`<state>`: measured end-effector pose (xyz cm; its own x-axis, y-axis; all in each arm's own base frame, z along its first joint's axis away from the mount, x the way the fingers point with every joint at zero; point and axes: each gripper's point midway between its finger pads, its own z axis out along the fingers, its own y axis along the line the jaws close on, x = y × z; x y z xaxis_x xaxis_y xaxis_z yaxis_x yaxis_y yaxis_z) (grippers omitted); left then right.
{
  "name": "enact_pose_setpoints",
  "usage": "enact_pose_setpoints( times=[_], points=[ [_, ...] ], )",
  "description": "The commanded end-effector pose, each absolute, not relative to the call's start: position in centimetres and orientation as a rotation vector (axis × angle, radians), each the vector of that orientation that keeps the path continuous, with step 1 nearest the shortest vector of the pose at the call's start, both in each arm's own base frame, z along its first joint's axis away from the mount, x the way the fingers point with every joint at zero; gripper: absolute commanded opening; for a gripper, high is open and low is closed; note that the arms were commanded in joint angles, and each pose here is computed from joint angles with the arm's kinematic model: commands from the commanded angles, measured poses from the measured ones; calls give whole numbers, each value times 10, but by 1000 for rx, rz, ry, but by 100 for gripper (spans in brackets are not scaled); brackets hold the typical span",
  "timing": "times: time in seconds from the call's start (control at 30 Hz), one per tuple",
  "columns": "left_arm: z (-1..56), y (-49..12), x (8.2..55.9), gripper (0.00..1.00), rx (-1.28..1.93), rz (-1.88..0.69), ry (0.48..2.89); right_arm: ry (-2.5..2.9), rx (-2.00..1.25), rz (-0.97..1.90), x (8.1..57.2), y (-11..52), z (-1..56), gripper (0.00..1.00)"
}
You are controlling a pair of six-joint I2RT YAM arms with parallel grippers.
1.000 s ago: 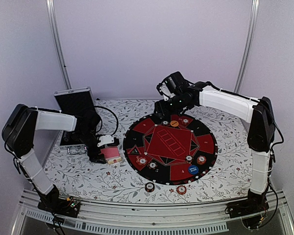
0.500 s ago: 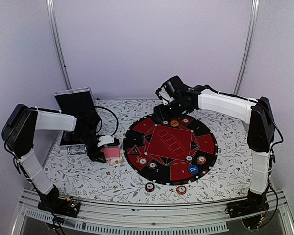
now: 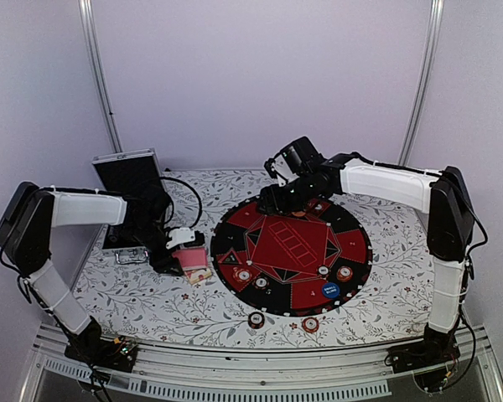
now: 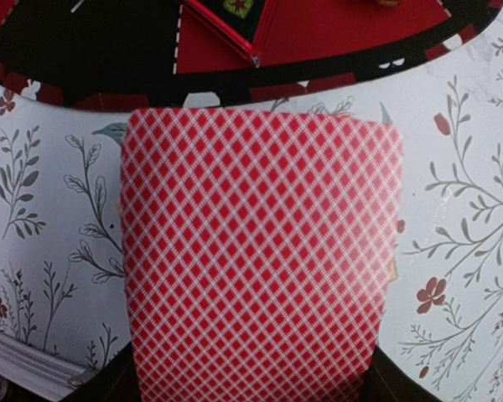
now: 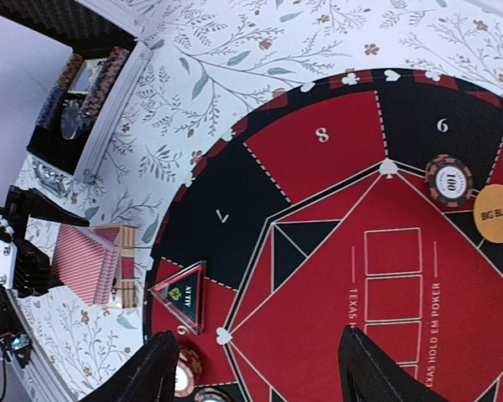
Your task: Distribute texas hold em gaming equipment
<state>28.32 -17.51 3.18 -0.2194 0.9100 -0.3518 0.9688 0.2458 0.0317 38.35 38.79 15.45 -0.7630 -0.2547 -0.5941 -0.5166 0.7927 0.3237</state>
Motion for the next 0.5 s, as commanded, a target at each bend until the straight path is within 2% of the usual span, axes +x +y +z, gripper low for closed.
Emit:
enact_pose_setpoints(
  times=[0.0,0.47],
  points=[
    [42,-185,277,47,1738,-307,2175,2382,-572,886,367,409,186,69],
    [103,-204,284,42,1703,-346,2088,2355,-545,1464,313,449,190,76]
  ],
)
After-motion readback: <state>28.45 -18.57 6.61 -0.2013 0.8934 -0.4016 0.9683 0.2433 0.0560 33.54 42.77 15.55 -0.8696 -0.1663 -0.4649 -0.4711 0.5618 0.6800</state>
